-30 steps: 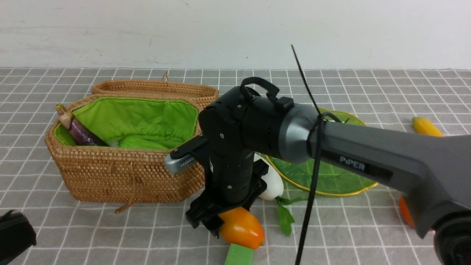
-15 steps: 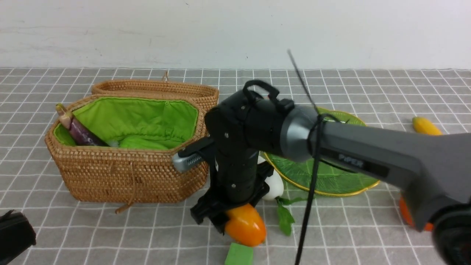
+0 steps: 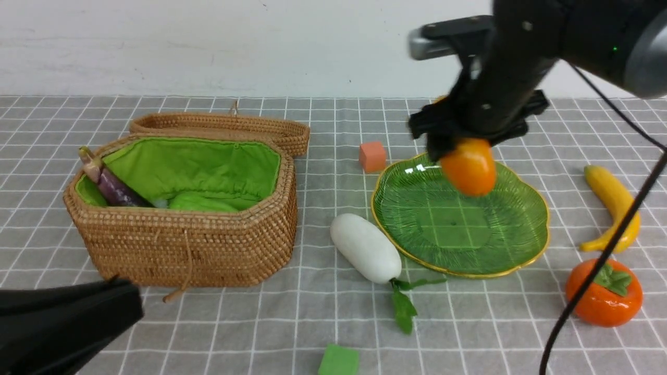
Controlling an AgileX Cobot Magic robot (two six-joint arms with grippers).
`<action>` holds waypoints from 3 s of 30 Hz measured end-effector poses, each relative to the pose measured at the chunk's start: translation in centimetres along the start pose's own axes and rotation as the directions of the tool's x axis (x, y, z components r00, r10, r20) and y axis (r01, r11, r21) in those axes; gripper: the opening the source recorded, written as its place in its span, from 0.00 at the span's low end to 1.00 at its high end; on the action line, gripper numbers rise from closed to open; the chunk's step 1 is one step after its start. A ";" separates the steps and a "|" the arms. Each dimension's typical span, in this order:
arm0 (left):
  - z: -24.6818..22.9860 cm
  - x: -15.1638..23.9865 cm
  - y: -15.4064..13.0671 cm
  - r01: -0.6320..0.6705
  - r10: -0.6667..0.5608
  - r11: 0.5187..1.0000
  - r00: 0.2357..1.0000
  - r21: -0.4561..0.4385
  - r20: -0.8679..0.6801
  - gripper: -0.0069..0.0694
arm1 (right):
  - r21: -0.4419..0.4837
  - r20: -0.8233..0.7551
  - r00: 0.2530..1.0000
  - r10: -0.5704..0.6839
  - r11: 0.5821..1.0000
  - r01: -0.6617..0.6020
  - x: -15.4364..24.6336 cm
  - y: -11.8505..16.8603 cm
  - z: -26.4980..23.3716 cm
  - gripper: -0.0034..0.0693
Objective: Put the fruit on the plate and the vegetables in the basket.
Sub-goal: Use the right arm to grab a mango and put it into the right plate, then take a daikon with your right arm and place it on the basket on the left.
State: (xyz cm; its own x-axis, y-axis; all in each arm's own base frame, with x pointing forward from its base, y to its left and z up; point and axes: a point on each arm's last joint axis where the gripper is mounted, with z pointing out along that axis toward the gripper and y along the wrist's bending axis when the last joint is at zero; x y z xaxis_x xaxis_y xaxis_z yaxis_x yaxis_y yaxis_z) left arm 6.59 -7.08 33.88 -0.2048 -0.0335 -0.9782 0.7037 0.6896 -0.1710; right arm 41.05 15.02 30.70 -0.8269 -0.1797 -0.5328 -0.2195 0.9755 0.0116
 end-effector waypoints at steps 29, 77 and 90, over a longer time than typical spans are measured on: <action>1.9 0.1 0.0 -0.022 0.022 1.000 1.000 -0.015 -0.014 0.13 | -0.210 -0.103 0.982 -0.158 0.968 0.134 1.1 0.0 1.2 0.84; 1.9 0.5 0.3 -0.038 0.034 0.998 0.997 -0.049 -0.067 0.16 | -0.275 -0.116 0.820 -0.561 0.811 0.516 6.4 12.3 12.0 0.76; 1.8 1.0 0.6 -0.021 0.011 0.997 0.993 -0.081 -0.117 0.16 | -0.359 0.104 0.904 -0.414 0.832 0.423 0.9 13.1 0.0 0.76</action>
State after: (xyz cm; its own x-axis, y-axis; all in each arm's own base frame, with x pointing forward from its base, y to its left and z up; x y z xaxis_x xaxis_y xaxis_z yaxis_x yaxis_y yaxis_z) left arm 8.04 -8.02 32.60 -0.2752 0.0592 -0.9596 0.6505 0.7464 -0.1405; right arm 37.46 27.62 30.36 -0.6027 -0.5534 -0.5749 -0.7179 0.6906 0.0880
